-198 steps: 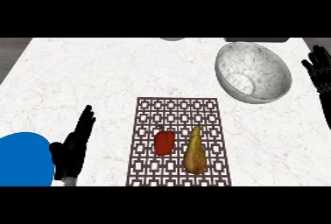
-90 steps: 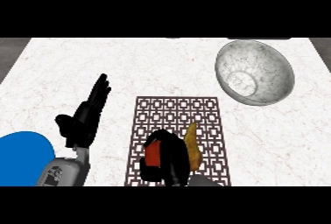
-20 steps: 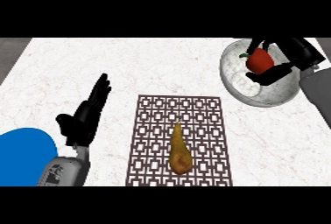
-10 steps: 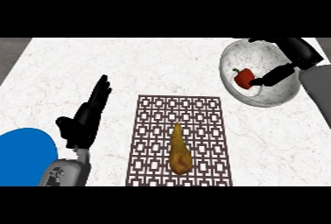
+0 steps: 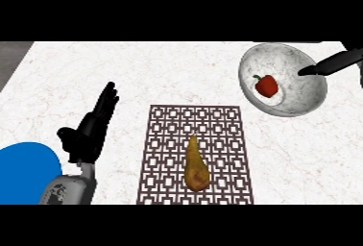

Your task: Pick the bell pepper from the placemat and place it in the bowl

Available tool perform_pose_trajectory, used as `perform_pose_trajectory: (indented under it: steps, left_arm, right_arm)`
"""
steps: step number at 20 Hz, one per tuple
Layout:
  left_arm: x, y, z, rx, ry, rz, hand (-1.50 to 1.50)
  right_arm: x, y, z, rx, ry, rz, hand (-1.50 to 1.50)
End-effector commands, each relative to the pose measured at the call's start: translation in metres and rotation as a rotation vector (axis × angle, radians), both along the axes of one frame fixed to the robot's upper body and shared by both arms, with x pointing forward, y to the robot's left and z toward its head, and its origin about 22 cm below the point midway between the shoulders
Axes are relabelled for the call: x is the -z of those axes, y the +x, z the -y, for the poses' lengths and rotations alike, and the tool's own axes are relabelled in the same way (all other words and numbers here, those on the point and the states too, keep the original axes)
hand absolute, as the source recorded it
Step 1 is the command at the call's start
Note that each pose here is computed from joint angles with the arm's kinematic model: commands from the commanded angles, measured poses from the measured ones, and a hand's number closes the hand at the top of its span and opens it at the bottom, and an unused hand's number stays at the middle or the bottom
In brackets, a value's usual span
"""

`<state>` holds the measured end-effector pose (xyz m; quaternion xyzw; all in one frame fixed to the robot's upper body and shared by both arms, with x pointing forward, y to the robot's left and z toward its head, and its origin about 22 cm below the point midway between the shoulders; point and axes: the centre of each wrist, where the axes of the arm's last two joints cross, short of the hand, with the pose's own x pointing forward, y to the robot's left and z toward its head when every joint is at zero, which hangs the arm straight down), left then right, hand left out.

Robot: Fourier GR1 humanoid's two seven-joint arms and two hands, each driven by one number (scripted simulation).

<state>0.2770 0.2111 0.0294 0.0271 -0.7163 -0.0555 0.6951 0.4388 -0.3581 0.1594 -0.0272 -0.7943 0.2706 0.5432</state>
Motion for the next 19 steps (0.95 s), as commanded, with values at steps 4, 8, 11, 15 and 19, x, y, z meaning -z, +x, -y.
perform_pose_trajectory:
  steps: [4, 8, 11, 15, 19]
  left_arm:
    - [-0.011, 0.001, -0.015, 0.003, -0.011, -0.01, 0.0]
    - [0.0, -0.005, 0.006, 0.012, -0.004, 0.002, 0.0]
    - [0.003, 0.001, 0.005, 0.024, -0.005, 0.004, 0.0]
    - [-0.002, 0.002, 0.003, 0.024, -0.019, 0.023, 0.0]
    - [0.003, -0.006, 0.005, 0.02, -0.004, 0.015, 0.0]
  right_arm:
    - [-0.001, -0.015, 0.049, -0.005, 0.159, -0.113, -1.5]
    - [0.011, -0.04, 0.088, -0.061, 0.169, -0.125, -1.5]
    - [-0.01, -0.035, 0.089, -0.099, 0.196, -0.12, -1.5]
    - [0.001, -0.057, 0.116, -0.113, 0.183, -0.153, -1.5]
    - [0.01, -0.067, 0.123, -0.12, 0.171, -0.144, -1.5]
